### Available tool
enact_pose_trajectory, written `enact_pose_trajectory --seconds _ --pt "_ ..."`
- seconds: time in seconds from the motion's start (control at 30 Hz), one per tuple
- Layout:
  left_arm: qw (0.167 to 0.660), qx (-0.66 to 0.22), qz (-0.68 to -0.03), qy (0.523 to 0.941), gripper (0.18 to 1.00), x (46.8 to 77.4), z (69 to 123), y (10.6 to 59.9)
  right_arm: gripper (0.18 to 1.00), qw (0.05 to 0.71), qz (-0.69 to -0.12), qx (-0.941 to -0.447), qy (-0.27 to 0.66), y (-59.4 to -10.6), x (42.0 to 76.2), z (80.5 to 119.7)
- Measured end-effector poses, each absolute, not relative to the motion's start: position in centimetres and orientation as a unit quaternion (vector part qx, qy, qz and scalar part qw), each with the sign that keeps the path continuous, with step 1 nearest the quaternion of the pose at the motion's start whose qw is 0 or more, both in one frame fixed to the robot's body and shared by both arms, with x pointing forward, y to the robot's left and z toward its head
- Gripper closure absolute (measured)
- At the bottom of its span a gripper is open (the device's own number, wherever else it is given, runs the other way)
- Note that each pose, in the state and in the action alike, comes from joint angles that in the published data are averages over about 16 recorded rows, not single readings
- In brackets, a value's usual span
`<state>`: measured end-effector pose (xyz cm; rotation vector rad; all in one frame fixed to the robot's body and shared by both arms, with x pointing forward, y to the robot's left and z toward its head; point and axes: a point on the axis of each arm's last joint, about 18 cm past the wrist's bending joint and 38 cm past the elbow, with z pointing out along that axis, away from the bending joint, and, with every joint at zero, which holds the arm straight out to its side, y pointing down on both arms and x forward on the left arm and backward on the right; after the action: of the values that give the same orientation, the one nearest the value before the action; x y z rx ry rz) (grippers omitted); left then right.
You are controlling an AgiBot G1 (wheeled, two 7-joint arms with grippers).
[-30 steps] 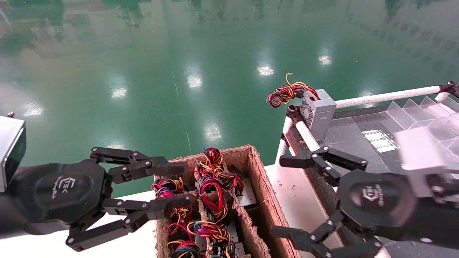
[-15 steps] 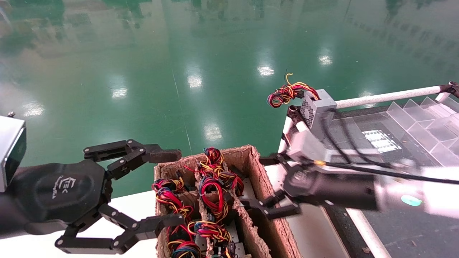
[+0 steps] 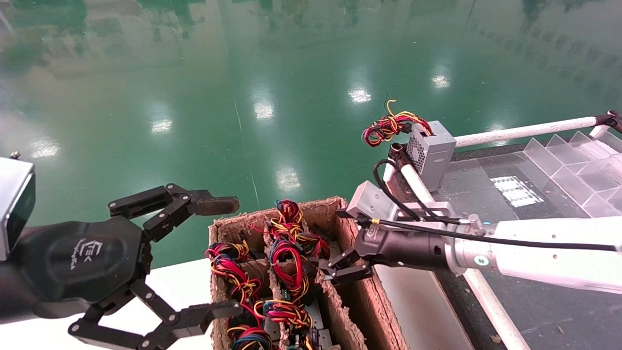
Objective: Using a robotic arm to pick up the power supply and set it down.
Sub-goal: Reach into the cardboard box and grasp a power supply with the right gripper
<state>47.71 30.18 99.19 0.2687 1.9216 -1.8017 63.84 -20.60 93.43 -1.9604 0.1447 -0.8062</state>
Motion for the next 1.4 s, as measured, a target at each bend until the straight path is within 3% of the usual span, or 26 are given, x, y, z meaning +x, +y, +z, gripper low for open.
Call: enact_pose_trajectory --seconds 0.27,0.67,0.87,1.4 --pt "0.244 0.098 -0.660 0.704 0.190 47.7 99.2 30.2 0.187 0.493 -0.322 -0.805 0.072 -19.9 64.7 93.1" --pt "0.244 0.098 -0.660 0.704 0.184 47.7 99.2 30.2 0.277 0.497 -0.316 -0.803 0.089 -18.7 66.2 92.3" --pt "0.244 0.098 -0.660 0.704 0.184 47.7 99.2 30.2 0.371 0.502 -0.311 -0.801 0.098 -18.2 66.8 92.0" --pt "0.244 0.098 -0.660 0.704 0.184 47.7 99.2 30.2 0.742 0.516 -0.300 -0.795 0.105 -18.5 67.0 92.2"
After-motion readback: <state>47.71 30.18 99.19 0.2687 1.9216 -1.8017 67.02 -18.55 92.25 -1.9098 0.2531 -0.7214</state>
